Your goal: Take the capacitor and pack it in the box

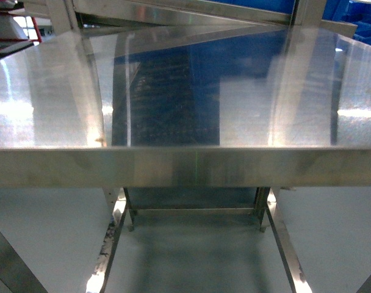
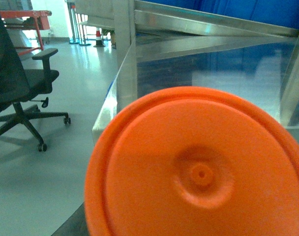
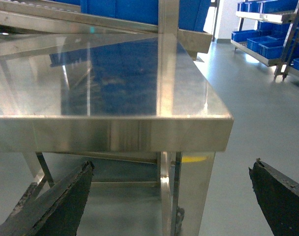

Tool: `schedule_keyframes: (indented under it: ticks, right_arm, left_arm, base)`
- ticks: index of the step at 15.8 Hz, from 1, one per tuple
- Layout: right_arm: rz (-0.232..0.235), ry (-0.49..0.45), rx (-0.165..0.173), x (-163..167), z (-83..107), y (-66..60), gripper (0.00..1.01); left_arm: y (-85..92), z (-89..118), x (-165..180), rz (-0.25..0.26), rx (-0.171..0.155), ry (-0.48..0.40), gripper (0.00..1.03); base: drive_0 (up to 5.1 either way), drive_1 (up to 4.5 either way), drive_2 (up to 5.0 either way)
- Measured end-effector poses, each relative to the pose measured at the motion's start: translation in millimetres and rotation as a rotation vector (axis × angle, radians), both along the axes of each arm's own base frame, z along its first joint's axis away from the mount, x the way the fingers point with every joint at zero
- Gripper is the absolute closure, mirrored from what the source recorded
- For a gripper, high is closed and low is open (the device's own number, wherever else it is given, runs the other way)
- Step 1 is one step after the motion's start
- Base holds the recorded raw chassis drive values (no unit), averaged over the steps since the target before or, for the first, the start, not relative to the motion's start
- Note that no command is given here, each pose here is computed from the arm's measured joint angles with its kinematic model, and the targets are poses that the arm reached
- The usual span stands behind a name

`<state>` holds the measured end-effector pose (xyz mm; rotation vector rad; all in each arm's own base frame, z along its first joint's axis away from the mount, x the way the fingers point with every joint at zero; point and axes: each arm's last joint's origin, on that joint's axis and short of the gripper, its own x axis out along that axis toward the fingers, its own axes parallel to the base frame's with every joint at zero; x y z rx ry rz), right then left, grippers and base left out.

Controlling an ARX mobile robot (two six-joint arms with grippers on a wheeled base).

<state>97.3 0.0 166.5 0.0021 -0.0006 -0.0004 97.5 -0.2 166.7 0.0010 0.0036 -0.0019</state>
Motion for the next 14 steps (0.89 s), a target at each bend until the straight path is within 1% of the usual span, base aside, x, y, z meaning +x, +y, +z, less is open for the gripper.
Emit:
schedule_keyframes:
  ticks: [14]
  right_arm:
    - [0.000,-0.001,0.000,0.0,0.1,0.0,0.03]
  left_arm:
    - [0.0,-0.1,0.0,0.002,0.000,0.002,0.59]
  base:
    - [0.0,0.00,0.0]
